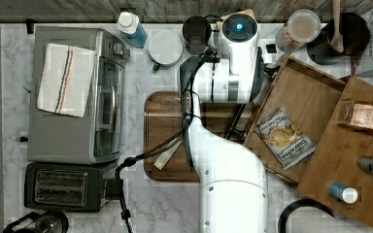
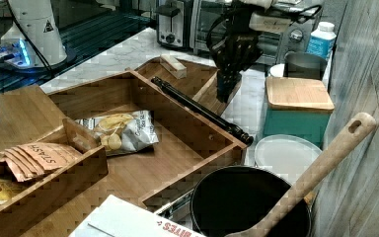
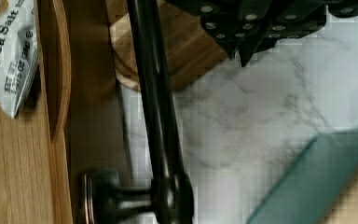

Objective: Close the drawer.

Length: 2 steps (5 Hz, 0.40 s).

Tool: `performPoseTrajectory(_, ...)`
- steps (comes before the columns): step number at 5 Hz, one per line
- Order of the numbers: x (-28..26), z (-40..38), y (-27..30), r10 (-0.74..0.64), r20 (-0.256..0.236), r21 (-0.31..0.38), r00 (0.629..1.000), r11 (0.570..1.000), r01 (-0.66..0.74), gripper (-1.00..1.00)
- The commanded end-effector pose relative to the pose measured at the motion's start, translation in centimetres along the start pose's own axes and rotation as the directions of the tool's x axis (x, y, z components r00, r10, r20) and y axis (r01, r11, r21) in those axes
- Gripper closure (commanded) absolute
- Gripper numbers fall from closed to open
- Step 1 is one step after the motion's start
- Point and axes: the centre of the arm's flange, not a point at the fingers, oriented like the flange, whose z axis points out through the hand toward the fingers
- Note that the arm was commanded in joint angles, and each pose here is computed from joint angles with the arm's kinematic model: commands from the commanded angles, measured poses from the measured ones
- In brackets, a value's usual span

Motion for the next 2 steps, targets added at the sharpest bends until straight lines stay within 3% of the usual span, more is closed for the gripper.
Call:
performPoseTrajectory(1, 1.8, -2.6, 5.6, -0.02, -0.072, 0.085, 0.997, 0.996, 0.026, 1.0)
performPoseTrajectory(2, 1.9, -1.3, 7.9, -0.044, -0.084, 0.084, 0.995, 0.995, 0.051, 1.0)
